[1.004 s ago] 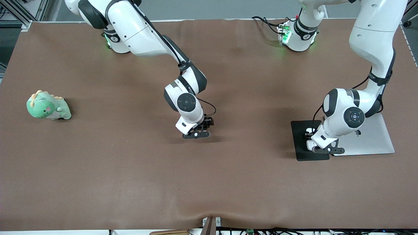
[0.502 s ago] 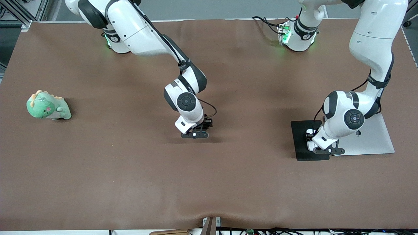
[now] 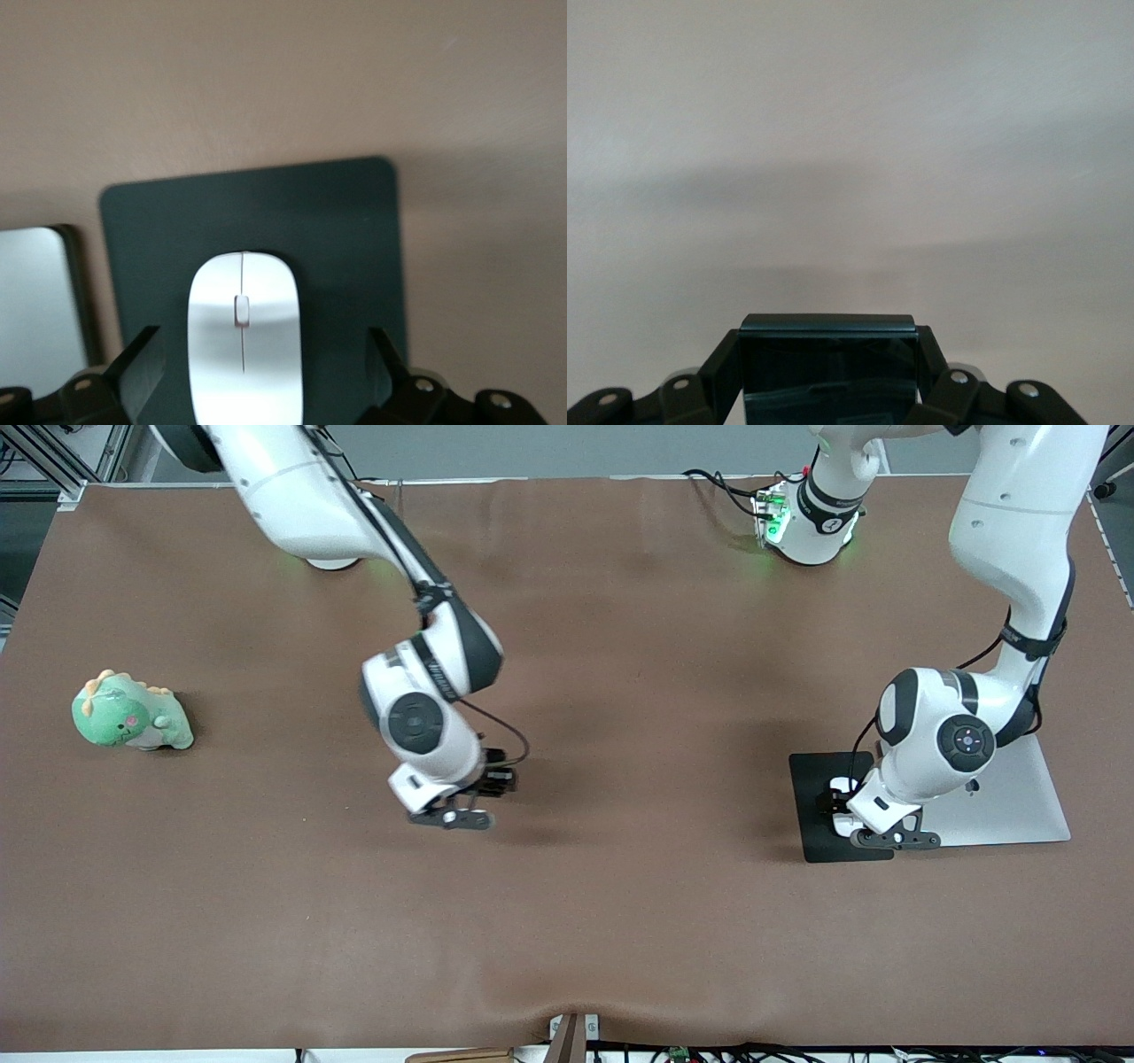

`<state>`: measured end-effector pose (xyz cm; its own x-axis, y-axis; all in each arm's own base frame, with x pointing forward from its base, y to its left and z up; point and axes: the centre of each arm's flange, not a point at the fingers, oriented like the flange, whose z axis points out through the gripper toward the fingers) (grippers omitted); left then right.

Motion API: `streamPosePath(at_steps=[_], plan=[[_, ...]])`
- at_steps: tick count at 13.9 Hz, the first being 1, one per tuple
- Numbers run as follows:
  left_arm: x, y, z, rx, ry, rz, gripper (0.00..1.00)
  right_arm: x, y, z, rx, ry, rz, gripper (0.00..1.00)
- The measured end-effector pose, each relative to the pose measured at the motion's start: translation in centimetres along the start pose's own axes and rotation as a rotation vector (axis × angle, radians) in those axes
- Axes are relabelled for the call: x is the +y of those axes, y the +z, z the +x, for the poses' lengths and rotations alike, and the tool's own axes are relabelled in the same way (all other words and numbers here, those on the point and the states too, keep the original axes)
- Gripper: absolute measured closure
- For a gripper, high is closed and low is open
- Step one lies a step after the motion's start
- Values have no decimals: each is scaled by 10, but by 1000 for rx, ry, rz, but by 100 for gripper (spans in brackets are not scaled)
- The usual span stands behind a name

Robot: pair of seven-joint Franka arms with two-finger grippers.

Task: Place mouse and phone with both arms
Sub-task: 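Open the left gripper and withdraw while the right gripper carries the phone, then lower the black phone beside the green plush toy with the right gripper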

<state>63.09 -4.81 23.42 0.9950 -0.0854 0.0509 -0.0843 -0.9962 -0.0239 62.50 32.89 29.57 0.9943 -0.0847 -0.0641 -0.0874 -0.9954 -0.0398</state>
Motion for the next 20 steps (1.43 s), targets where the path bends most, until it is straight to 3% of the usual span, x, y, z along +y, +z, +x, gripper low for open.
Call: streamPosePath(at_steps=[3, 8, 11, 14, 20], plan=[[4, -101, 8, -31, 6, 28, 0, 97, -16, 29, -16, -40, 0, 20], [-18, -272, 13, -71, -47, 66, 0, 216, 0, 40, -74, -133, 1, 20], [-25, -321, 7, -94, -68, 72, 0, 299, 3, 52, -74, -214, 20, 20], [-27, -355, -13, -116, -79, 79, 0, 363, 5, 54, -78, -205, 33, 20], [-16, -402, -46, -115, -73, 71, 0, 397, 13, 51, -92, -188, -4, 20]])
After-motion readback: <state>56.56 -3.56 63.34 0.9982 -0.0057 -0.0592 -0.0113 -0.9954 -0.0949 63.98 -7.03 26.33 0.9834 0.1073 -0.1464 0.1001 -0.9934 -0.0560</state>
